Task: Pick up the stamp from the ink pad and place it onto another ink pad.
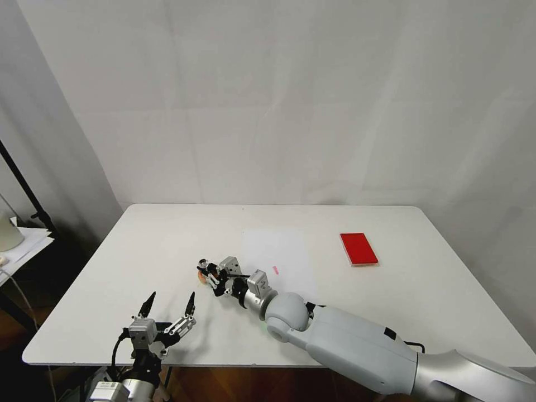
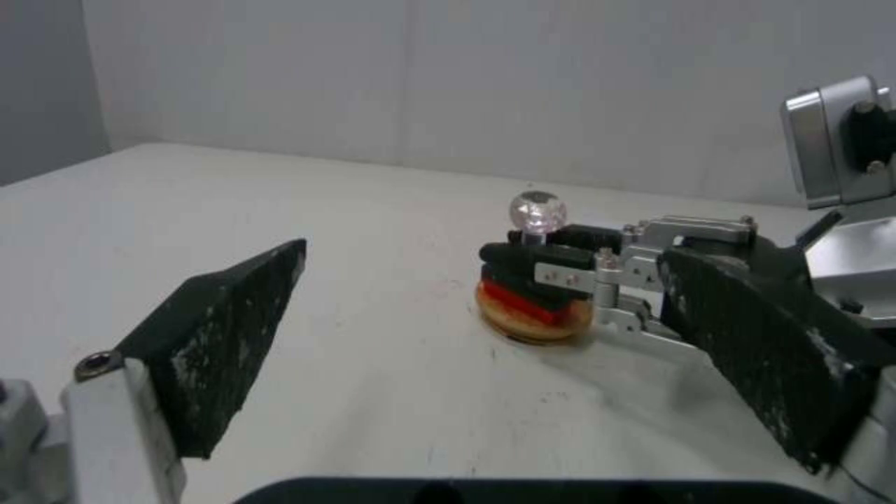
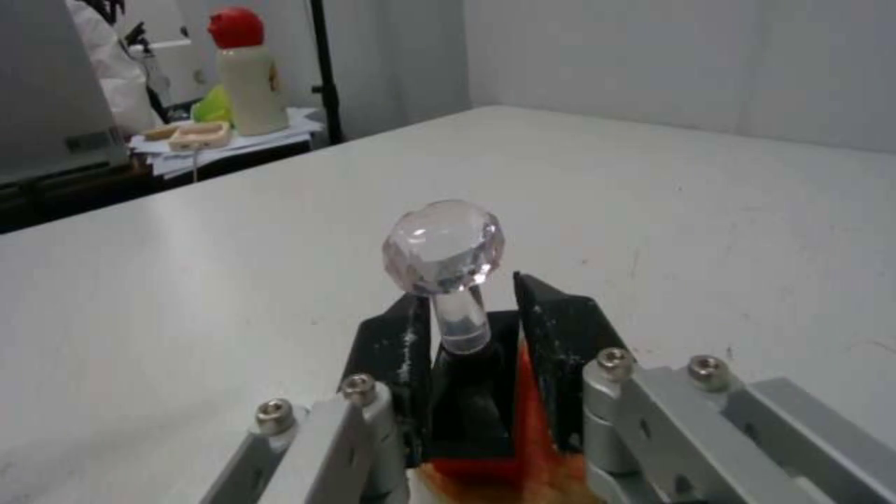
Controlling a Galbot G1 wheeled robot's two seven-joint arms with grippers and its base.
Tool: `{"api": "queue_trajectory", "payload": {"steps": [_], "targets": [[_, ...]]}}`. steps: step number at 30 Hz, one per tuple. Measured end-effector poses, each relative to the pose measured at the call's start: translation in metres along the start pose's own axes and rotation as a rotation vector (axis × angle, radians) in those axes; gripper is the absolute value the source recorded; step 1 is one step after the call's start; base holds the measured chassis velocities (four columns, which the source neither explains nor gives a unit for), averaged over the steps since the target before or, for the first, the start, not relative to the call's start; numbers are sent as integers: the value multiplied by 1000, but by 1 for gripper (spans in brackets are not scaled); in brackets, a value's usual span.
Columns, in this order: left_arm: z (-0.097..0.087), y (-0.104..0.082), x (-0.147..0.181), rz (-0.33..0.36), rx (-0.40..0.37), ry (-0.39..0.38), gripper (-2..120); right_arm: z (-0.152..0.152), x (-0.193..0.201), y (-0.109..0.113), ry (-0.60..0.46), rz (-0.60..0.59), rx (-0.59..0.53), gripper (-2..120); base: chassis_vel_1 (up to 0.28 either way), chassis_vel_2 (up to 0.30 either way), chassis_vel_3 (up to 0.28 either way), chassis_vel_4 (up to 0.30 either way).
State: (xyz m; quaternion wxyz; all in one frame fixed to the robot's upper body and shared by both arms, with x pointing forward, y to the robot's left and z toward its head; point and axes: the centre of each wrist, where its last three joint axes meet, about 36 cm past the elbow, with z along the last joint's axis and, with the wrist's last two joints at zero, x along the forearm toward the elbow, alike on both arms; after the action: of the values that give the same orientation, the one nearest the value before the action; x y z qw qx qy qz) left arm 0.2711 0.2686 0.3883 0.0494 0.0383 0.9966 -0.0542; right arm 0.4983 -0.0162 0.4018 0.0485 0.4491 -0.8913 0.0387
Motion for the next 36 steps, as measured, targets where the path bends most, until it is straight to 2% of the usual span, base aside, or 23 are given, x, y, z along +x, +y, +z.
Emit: {"api": "queue_trajectory", "payload": {"steps": [4, 5, 9, 11, 15, 16, 20, 21, 25, 26, 28, 31, 32, 35, 36], "targets": [[0, 0, 0, 0, 0, 0, 100, -2, 0, -1, -2, 3, -1, 43, 0, 0, 0, 0], [0, 0, 0, 0, 0, 0, 100, -2, 0, -1, -2, 3, -1, 43, 0, 0, 0, 0], [0, 0, 0, 0, 0, 0, 100, -3, 1, -3, -3, 8, -2, 61, 0, 0, 0, 0], [0, 0, 0, 0, 0, 0, 100, -3, 1, -3, -4, 7, -2, 65, 0, 0, 0, 0], [0, 0, 0, 0, 0, 0, 100, -4, 2, -2, -6, 5, -2, 84, 0, 0, 0, 0], [0, 0, 0, 0, 0, 0, 100, -4, 2, -2, -6, 5, -2, 84, 0, 0, 0, 0], [0, 0, 0, 0, 0, 0, 100, -8, 16, -2, -9, 6, 4, 100, 0, 0, 0, 0], [0, 0, 0, 0, 0, 0, 100, -8, 16, -2, -9, 6, 4, 100, 0, 0, 0, 0], [0, 0, 0, 0, 0, 0, 100, -19, 61, -13, -7, 3, 66, 110, 0, 0, 0, 0], [0, 0, 0, 0, 0, 0, 100, -19, 61, -13, -7, 3, 66, 110, 0, 0, 0, 0], [0, 0, 0, 0, 0, 0, 100, -25, 90, -26, -11, 28, 117, 112, 0, 0, 0, 0], [0, 0, 0, 0, 0, 0, 100, -22, 146, -46, -24, 147, 166, 114, 0, 0, 0, 0], [0, 0, 0, 0, 0, 0, 100, -22, 146, -46, -24, 147, 166, 114, 0, 0, 0, 0], [0, 0, 0, 0, 0, 0, 100, -26, 189, -50, -76, 369, 164, 114, 0, 0, 0, 0], [0, 0, 0, 0, 0, 0, 100, -26, 189, -50, -76, 369, 164, 114, 0, 0, 0, 0]]}}
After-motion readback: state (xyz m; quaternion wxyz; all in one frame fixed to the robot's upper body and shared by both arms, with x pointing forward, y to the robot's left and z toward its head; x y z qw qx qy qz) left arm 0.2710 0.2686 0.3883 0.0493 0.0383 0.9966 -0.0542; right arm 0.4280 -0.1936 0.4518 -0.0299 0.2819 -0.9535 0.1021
